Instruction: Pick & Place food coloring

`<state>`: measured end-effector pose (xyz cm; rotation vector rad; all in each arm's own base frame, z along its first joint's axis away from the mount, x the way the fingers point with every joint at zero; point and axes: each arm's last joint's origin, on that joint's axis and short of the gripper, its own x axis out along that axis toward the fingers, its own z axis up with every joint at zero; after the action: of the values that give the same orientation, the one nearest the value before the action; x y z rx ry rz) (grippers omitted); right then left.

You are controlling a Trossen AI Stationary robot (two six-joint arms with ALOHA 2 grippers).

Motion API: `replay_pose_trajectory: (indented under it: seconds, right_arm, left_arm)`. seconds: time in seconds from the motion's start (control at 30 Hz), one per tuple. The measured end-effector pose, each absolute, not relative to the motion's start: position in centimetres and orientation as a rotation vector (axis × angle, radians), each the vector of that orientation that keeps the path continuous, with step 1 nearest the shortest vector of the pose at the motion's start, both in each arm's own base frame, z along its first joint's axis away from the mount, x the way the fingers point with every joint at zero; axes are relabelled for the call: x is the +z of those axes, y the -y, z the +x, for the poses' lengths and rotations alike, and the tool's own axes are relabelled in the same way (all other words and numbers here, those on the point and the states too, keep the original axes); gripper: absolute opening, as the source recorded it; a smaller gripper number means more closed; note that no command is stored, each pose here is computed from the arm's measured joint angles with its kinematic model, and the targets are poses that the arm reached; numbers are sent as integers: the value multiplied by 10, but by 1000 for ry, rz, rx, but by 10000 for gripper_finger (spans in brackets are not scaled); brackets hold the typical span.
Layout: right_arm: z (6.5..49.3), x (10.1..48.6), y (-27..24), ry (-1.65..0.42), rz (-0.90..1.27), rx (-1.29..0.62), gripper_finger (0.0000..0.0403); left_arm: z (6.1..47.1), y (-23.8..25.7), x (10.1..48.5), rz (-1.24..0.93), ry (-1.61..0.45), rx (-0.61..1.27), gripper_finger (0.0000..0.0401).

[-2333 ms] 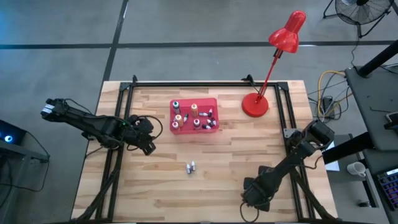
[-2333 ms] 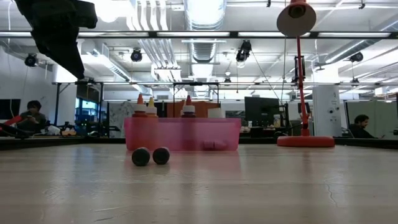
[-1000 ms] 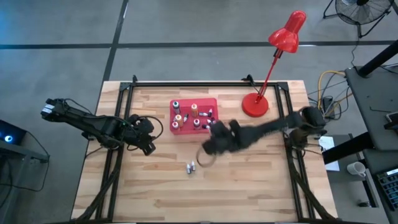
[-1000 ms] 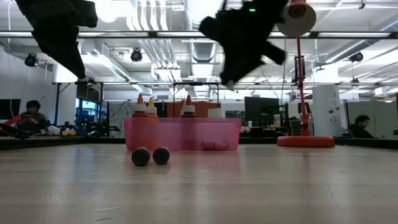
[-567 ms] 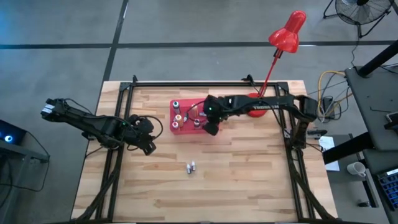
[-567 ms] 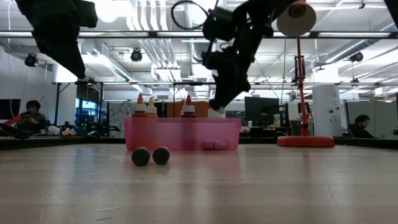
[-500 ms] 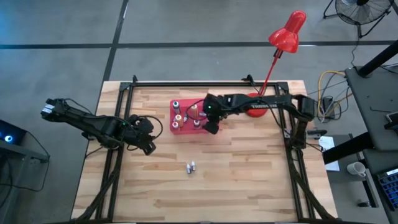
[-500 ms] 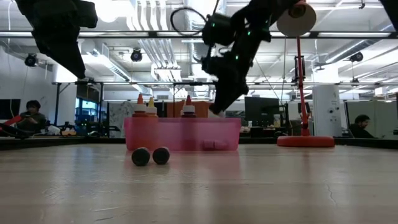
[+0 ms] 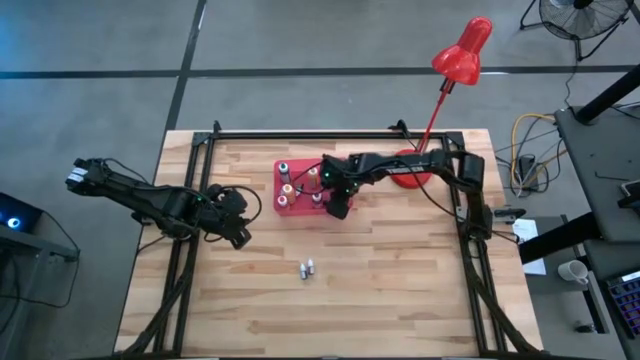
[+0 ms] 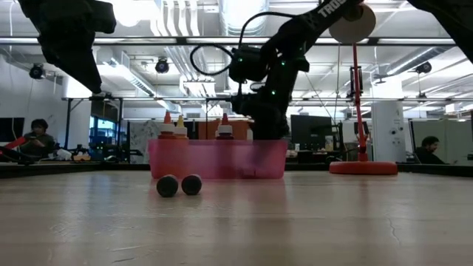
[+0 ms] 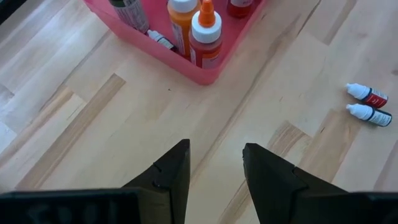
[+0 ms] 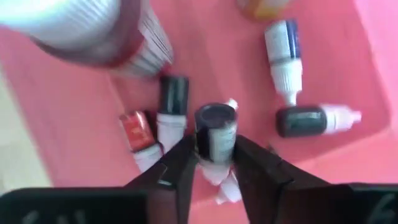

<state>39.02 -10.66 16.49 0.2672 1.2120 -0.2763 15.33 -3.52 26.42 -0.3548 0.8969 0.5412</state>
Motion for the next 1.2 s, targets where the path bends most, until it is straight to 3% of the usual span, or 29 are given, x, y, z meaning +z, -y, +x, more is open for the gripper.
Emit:
replay_pose_trajectory:
  seconds: [0.23,0.37,0.5,0.67,0.77,1.0,1.2]
  right_arm:
    - [396,196,109,-1205,230,-247,175]
    - [396,238,100,-1150,263,-211,193]
    - [400,255,55,-1115,274,36,194]
    - [417,228,-23,-1122,310,193,188]
    - [425,217,-59,-1080,121,213,185]
    - [427,186,-115,-1034,-664,296,194]
    - [440,160,-118,-1053,-844,379,192]
  left_arm:
    - [153,35,264,-344,-884,559,122]
    - [153,35,264,-343,-884,559,122]
    - [153,35,264,-329,-887,551,122]
    - [153,35,264,-320,-890,547,122]
    - [153,35,264,-320,-890,546,122]
    - [153,35,264,-303,-900,530,122]
    - [153,36,264,-341,-913,518,122]
